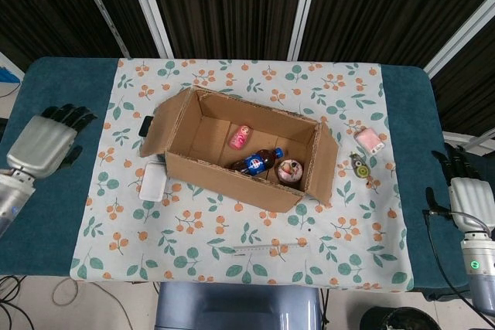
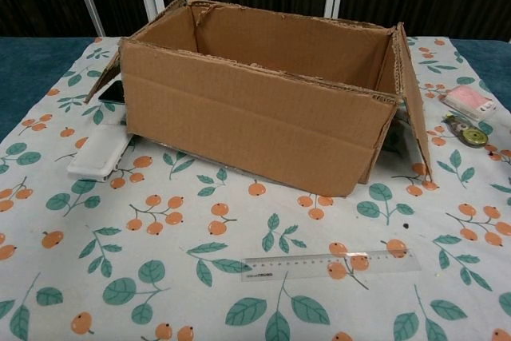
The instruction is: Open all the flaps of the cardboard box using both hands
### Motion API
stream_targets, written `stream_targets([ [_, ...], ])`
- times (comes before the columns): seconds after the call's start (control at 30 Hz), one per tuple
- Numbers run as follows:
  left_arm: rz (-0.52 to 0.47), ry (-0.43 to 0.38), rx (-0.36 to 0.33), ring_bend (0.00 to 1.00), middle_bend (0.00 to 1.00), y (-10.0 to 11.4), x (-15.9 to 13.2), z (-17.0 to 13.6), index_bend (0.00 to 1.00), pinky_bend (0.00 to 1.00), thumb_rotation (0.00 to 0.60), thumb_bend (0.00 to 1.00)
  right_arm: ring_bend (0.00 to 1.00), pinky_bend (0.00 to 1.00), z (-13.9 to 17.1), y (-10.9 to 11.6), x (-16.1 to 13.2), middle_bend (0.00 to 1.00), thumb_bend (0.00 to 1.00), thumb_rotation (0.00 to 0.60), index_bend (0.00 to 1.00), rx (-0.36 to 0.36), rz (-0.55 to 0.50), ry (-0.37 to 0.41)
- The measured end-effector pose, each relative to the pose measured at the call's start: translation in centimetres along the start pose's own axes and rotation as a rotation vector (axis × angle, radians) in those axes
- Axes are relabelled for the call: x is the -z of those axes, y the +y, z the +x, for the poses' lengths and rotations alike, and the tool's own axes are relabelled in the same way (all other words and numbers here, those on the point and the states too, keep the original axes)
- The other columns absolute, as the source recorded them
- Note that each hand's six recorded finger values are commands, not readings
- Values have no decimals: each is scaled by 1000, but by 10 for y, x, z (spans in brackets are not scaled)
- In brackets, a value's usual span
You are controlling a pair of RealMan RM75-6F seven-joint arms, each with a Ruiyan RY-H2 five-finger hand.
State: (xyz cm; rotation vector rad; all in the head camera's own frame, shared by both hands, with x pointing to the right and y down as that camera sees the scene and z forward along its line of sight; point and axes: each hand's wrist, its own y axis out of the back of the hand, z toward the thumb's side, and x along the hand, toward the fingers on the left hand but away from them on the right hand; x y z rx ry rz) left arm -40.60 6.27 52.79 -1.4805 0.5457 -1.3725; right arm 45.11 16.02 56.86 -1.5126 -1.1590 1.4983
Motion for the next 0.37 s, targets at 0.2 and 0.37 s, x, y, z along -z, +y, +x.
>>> stream_targets([
  [0.2,-217,193,-23,0,0,-55,10,-72,0,67,600,137,73,238,4,1,-5,0,435,600,82,12,48,44],
  [0.37,-281,283,-65,0,0,-86,13,-114,0,51,600,96,43,238,10,7,-10,0,377,600,38,53,88,89],
])
